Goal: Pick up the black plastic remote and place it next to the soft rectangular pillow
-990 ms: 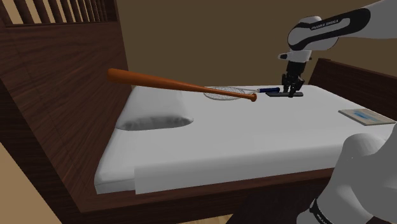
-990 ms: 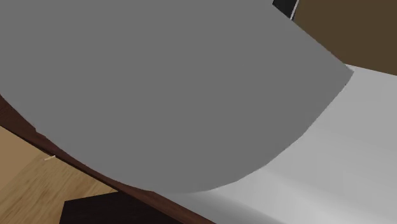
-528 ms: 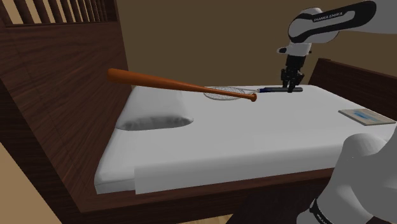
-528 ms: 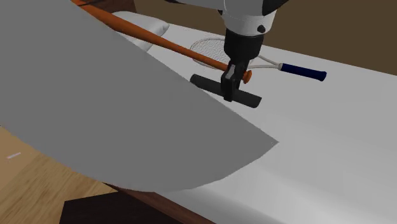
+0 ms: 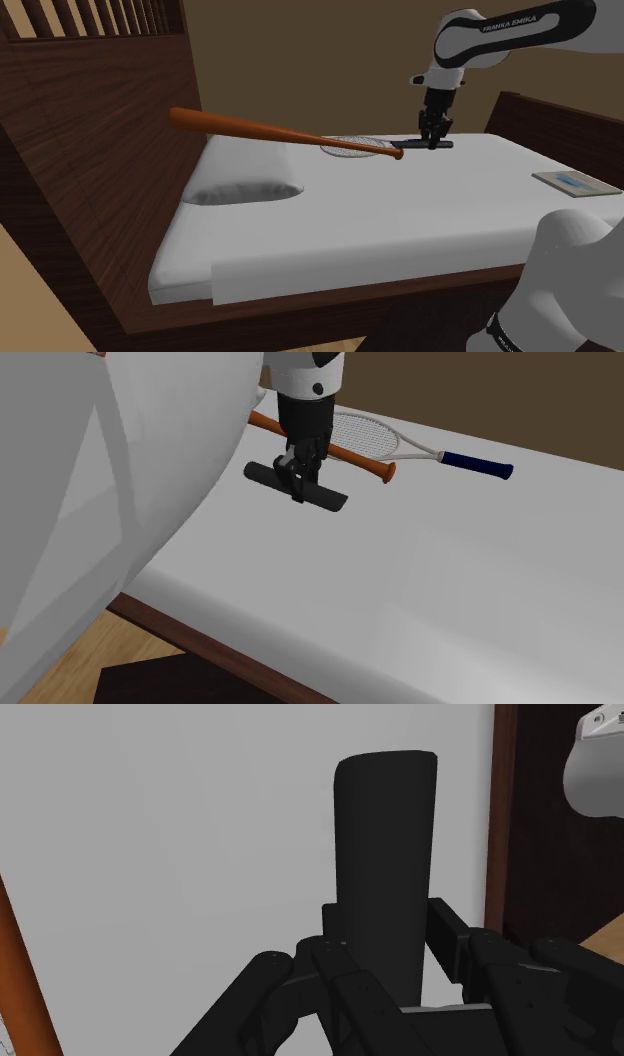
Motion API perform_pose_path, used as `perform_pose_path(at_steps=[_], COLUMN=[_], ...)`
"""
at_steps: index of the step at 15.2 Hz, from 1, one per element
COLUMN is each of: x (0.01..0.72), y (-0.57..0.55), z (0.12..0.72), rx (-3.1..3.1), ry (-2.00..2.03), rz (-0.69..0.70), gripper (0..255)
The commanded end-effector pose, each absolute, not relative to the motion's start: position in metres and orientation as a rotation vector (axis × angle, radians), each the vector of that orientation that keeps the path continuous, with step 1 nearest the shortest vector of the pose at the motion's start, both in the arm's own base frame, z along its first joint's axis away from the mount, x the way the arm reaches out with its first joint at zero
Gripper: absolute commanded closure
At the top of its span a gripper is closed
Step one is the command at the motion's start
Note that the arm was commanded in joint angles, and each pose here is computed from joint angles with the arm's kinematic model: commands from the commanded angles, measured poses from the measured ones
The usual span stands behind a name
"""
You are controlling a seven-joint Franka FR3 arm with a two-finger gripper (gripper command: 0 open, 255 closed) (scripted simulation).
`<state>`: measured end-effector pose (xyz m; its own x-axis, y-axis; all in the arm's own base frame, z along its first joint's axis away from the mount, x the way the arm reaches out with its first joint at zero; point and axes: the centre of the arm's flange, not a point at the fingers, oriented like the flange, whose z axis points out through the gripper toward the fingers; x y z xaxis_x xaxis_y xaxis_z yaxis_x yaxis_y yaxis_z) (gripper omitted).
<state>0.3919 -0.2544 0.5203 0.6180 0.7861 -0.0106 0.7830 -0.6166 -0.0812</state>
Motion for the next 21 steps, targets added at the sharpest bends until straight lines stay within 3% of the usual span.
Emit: perform_pose_path(at_steps=[1, 21], x=[0.403, 0.504], y=[-0.230, 0.014], z=[0.522, 0.522], rx=[-2.765, -2.765], ry=[-1.339, -1.339], rz=[0.069, 0.069], gripper=[255, 255])
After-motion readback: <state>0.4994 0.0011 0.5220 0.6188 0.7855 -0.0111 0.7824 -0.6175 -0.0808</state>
